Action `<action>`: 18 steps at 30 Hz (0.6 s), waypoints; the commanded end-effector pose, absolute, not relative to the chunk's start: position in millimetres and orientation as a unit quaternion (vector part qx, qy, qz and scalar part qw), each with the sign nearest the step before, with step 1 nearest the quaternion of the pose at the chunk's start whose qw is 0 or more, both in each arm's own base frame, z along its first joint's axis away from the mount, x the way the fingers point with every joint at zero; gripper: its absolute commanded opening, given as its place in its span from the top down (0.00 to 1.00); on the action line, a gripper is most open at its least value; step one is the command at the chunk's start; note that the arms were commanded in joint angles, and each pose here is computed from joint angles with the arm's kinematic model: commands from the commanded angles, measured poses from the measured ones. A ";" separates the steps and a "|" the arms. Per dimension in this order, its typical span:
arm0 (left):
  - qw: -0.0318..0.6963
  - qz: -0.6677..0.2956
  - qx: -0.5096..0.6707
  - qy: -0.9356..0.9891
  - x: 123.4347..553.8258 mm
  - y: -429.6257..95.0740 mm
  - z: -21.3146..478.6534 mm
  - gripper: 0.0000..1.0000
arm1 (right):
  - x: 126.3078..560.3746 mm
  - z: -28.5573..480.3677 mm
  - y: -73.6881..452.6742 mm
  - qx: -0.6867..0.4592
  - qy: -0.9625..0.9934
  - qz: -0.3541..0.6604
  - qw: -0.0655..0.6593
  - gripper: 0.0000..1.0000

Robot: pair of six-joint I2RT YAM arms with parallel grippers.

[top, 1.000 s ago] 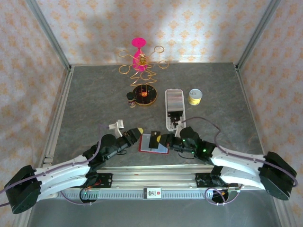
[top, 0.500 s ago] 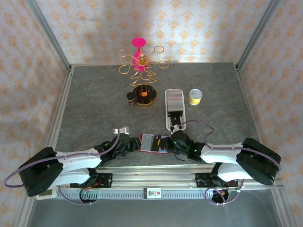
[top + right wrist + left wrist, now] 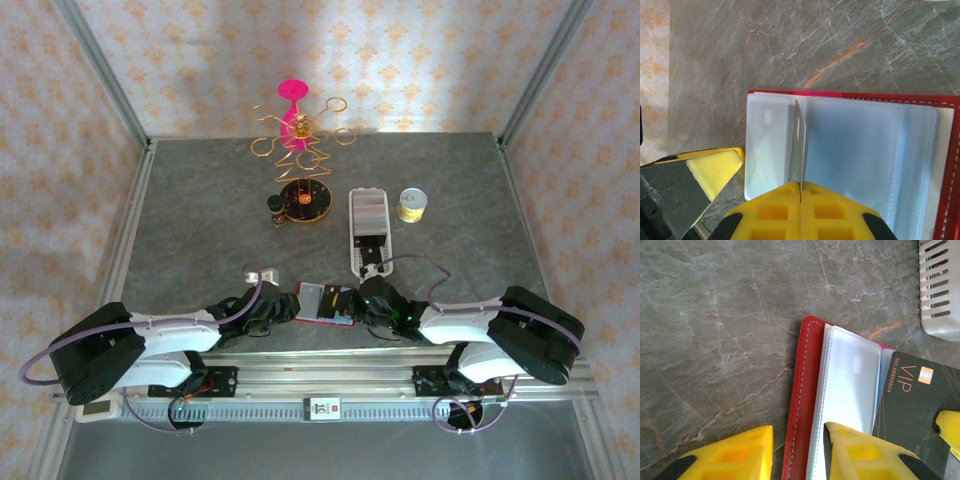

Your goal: Put the credit cards into the card holder

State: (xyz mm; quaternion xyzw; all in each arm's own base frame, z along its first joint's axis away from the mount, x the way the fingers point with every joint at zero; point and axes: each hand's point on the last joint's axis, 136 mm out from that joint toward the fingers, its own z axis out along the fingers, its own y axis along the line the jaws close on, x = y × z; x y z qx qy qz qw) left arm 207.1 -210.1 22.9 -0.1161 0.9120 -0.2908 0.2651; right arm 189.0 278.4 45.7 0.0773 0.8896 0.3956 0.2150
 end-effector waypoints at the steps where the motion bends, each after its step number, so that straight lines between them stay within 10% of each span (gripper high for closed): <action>1: 0.268 -0.303 -0.102 0.909 210.4 -223.0 30.0 0.72 | 188.0 41.0 279.9 0.080 0.890 0.396 0.211 1.00; 18: 0.256 -0.288 -0.086 0.919 206.1 -229.8 21.6 0.80 | 184.0 42.2 296.3 0.084 0.884 0.425 0.177 1.00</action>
